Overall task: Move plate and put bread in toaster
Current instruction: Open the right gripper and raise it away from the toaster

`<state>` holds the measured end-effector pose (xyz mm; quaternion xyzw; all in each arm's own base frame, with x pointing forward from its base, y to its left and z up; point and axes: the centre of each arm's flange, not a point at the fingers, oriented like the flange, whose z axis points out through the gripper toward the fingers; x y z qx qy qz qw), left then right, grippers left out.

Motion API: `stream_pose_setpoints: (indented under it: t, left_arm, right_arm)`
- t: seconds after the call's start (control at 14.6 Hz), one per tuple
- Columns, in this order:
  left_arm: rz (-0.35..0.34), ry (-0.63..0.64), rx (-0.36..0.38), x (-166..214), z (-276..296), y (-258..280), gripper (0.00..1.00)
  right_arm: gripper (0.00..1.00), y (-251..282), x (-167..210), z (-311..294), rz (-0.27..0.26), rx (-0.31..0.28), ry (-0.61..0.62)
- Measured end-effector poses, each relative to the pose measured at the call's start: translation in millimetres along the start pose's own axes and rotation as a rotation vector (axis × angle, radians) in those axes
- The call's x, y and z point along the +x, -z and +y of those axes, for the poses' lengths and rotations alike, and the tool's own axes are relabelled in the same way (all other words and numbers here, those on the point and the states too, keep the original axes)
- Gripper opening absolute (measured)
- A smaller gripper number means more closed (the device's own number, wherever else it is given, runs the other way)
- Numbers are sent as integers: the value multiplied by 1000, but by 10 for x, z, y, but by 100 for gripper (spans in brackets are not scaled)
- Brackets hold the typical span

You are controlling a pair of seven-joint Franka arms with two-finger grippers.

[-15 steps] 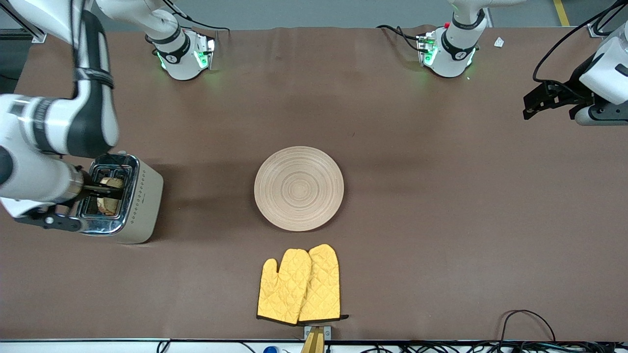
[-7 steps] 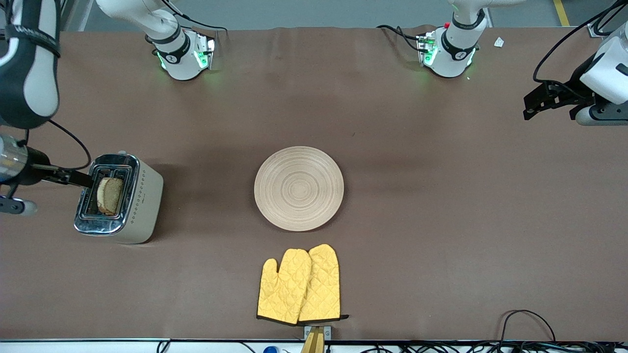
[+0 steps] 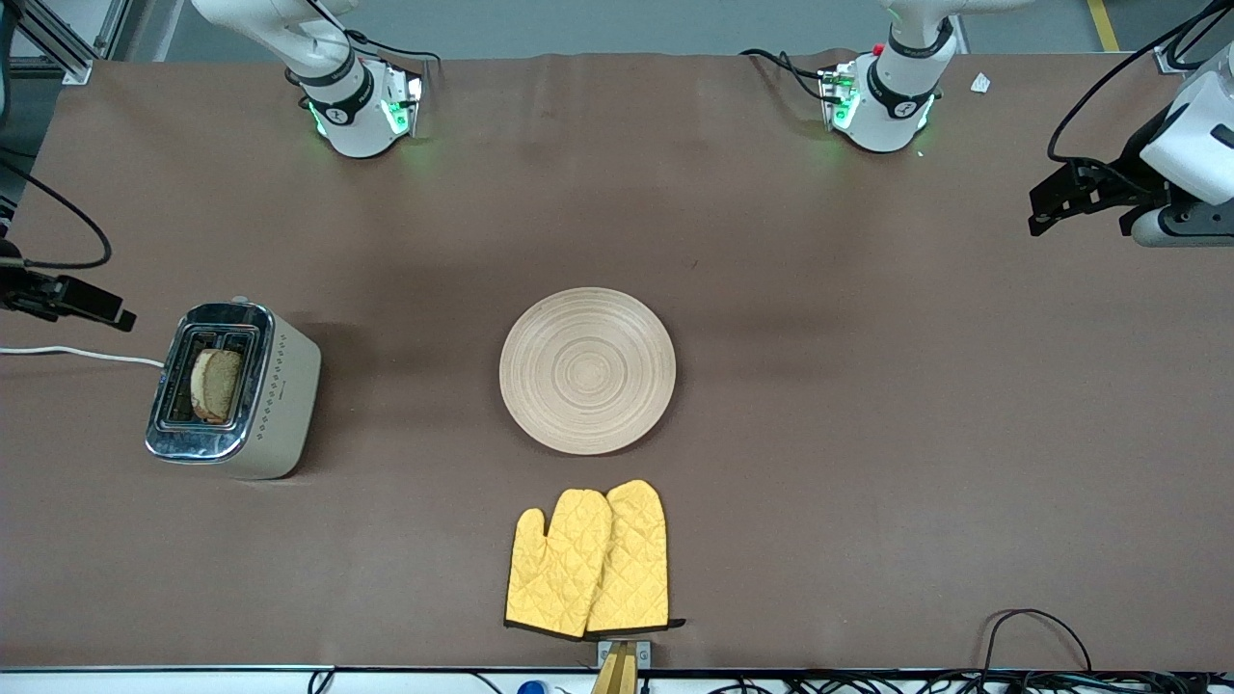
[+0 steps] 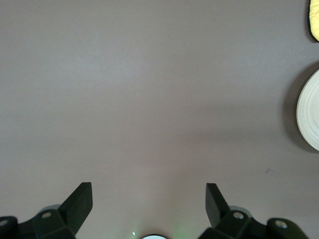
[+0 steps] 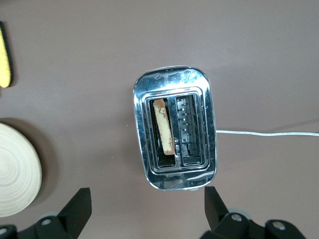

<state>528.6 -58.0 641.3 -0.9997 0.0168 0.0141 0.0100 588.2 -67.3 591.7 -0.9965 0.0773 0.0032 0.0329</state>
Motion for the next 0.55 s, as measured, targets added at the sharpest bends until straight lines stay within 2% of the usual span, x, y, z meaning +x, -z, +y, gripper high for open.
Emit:
stream_pose_setpoints:
  t: [0.14,0.34,0.55]
  left_arm:
    - [6,0,0,0,0,28,100]
    - [8,0,-1,0,0,39,100]
    - [17,0,-1,-1,-1,78,100]
  right_arm:
    - [100,112,-114,-58,15,6,22]
    - [100,231,-352,-193,29,-24,69]
    - [100,302,-534,-214,10,-49,85]
